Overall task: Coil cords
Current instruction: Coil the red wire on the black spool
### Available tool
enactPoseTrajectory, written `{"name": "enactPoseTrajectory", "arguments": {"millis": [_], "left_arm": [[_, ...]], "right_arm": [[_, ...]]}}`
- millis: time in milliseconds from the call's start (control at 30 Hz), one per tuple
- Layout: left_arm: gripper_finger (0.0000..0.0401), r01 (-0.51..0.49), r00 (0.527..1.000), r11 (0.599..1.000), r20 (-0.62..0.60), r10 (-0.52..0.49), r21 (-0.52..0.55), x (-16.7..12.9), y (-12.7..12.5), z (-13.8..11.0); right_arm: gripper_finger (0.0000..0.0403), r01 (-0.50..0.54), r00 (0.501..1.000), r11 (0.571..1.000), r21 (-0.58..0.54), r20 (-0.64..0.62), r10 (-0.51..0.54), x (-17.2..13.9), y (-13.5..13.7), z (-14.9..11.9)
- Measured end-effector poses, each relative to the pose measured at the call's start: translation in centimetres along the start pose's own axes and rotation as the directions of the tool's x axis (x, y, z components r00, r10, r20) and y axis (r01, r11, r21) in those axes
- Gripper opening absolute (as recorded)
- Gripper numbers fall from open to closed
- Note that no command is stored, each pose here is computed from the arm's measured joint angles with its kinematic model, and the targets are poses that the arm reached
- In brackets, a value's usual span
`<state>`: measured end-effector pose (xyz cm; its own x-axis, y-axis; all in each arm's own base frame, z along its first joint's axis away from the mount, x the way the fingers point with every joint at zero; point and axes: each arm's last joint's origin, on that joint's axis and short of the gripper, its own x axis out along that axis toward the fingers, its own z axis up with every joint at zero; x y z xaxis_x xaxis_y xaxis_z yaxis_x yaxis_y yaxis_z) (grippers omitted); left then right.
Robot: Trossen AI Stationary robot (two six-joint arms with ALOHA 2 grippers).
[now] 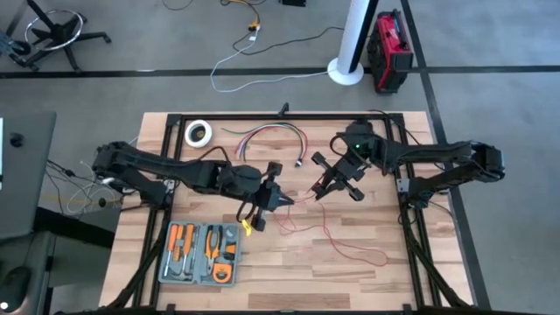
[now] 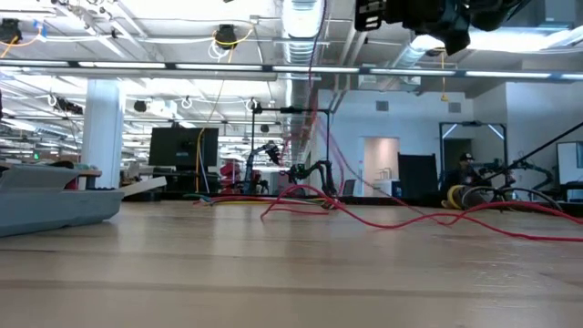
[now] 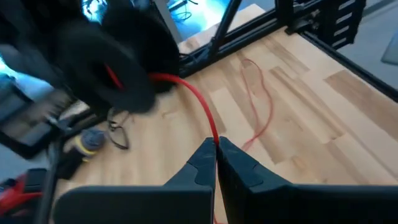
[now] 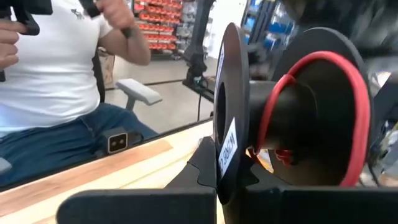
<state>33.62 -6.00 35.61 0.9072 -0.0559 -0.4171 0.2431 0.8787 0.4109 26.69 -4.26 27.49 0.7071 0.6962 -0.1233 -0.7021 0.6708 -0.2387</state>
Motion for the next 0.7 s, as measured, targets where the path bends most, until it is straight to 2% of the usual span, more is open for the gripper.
{"name": "enactPoseTrajectory", "arguments": {"millis": [300,500,700], "left_arm": [[0.0000,-0.032,0.998,0.990,0.057,0.024,0.137,-2.2,1.6,3.2],[0.0000,-0.096,0.992,0.980,0.093,0.081,0.174,-2.3,3.6,3.3],[0.0000,-0.069,0.996,0.983,0.069,0.058,0.172,-0.2,4.2,2.2]], "right_arm": [[0.0000,-0.009,1.000,1.000,0.007,-0.009,0.009,0.2,0.1,-0.3],[0.0000,-0.075,0.997,0.997,0.036,-0.003,0.075,2.5,0.3,-1.6],[0.0000,-0.152,0.987,0.988,0.022,0.051,0.150,4.2,0.5,-1.1]]}}
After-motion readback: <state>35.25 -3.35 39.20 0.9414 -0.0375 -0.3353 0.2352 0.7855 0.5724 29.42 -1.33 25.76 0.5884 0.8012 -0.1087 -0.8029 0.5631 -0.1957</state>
